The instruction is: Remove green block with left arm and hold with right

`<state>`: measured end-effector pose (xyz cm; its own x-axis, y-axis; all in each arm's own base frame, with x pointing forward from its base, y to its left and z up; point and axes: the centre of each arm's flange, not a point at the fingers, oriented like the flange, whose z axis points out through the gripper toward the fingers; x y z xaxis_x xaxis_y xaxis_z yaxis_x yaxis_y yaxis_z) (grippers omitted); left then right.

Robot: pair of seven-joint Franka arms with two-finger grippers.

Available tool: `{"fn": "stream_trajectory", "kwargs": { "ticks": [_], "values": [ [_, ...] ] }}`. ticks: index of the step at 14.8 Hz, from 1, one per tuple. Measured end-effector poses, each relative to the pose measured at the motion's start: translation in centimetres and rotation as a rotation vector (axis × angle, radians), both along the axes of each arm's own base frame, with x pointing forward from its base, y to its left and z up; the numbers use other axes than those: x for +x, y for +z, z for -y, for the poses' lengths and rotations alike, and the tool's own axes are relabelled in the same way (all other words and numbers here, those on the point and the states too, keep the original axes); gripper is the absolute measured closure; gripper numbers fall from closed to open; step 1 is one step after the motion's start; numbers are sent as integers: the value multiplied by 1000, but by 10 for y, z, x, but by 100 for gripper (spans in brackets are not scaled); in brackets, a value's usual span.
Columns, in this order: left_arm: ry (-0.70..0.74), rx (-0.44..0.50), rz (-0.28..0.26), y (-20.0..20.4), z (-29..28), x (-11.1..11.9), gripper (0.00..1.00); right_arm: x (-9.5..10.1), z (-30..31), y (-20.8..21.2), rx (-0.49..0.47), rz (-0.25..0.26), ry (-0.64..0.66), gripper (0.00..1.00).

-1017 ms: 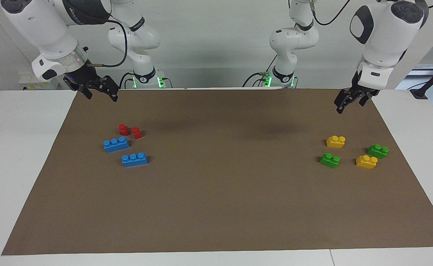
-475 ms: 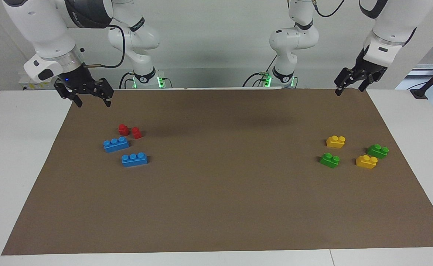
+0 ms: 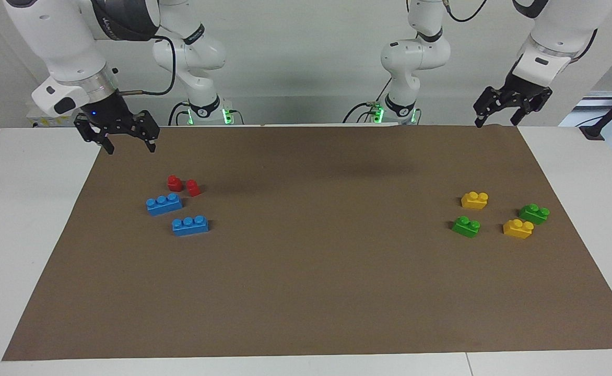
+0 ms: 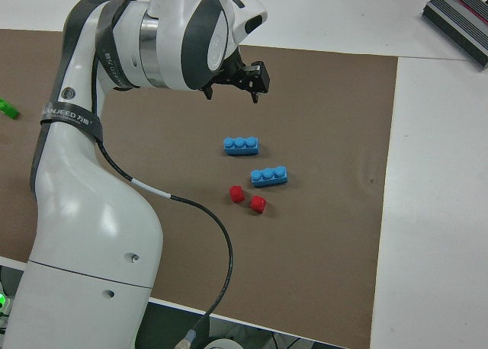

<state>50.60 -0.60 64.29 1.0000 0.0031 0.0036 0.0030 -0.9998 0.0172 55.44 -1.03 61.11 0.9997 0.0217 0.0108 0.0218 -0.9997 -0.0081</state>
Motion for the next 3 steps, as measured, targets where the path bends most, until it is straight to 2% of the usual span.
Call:
{"fn": "stream_trajectory", "kwargs": {
  "ticks": [3],
  "values": [
    [-3,0,3,2,-1,-1,0,0,0,0,0,0,3,0]
  ]
}}
